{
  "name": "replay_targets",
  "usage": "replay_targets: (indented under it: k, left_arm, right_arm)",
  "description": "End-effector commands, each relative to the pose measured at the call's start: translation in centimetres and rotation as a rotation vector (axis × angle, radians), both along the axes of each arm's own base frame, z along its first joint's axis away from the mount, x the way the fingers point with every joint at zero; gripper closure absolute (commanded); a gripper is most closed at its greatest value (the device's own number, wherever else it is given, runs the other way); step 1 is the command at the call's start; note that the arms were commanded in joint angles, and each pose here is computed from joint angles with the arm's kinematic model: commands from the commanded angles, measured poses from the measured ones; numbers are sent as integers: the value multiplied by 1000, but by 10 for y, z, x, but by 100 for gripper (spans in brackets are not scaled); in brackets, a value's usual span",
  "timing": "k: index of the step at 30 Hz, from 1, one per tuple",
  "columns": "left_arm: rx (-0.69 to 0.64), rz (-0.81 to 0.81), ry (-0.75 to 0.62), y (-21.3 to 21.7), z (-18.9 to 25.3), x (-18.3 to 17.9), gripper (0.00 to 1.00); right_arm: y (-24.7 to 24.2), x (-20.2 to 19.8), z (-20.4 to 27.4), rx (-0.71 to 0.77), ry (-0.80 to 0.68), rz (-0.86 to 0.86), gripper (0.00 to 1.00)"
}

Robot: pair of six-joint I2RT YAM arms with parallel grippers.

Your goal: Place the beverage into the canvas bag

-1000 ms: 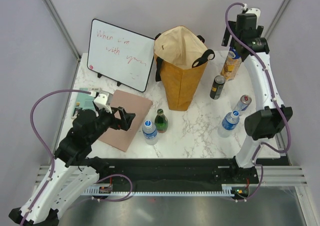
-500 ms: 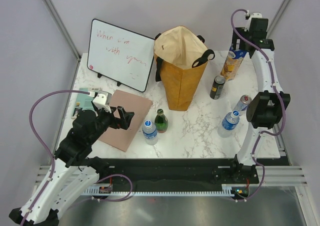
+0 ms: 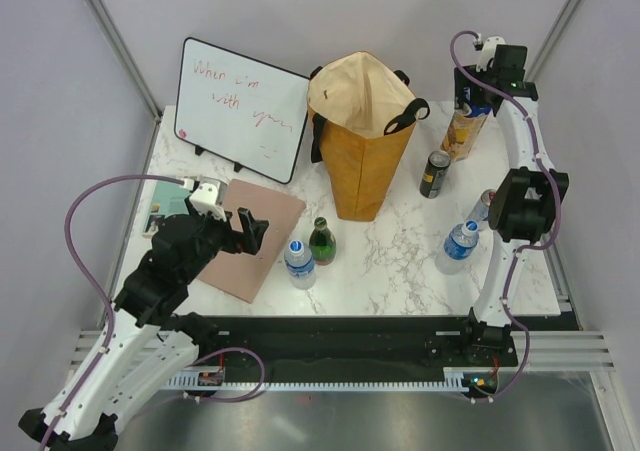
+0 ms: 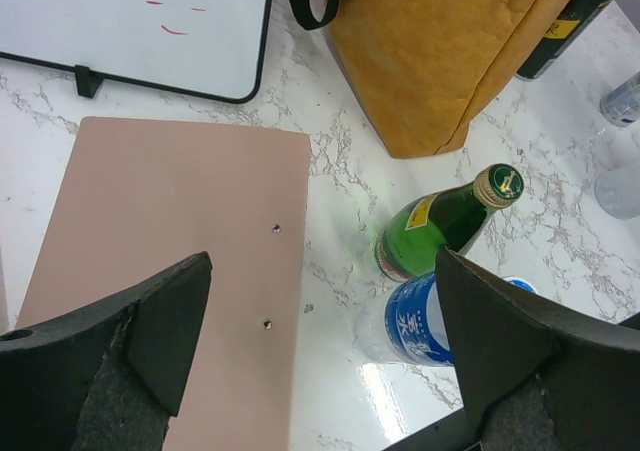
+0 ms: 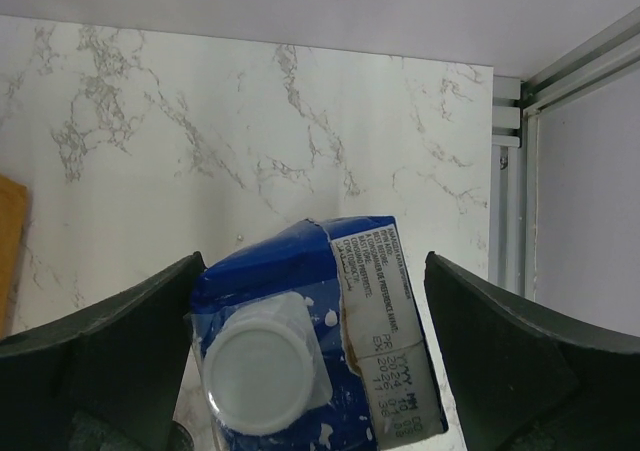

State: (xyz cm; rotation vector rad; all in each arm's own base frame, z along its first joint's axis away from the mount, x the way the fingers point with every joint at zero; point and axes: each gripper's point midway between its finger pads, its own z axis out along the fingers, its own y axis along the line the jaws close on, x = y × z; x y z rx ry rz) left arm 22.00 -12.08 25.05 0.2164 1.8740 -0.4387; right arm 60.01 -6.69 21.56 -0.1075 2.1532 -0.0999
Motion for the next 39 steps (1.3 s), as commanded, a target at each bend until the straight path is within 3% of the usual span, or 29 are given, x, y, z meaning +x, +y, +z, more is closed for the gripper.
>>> replay_targets:
  k: [1, 11, 20, 23, 27, 39]
  left_arm:
    - [24, 14, -47, 2, 6, 8, 1]
    - [37, 21, -35, 2, 2, 11, 1]
    - [38, 20, -37, 2, 2, 11, 1]
    - [38, 20, -37, 3, 3, 11, 1]
    - [35, 22, -42, 3, 4, 10, 1]
    - [30, 15, -43, 3, 4, 9, 1]
  right_arm:
    - [-2, 14, 24, -29, -83, 51, 2]
    - [-7, 7, 0, -18, -42, 74, 5]
    - [-11, 3, 10, -34, -49, 60, 12]
    - [-10, 2, 13, -33, -56, 66, 20]
    - [-10, -1, 26, -33, -77, 58, 43]
    - [-12, -25, 149, -36, -323, -24, 66]
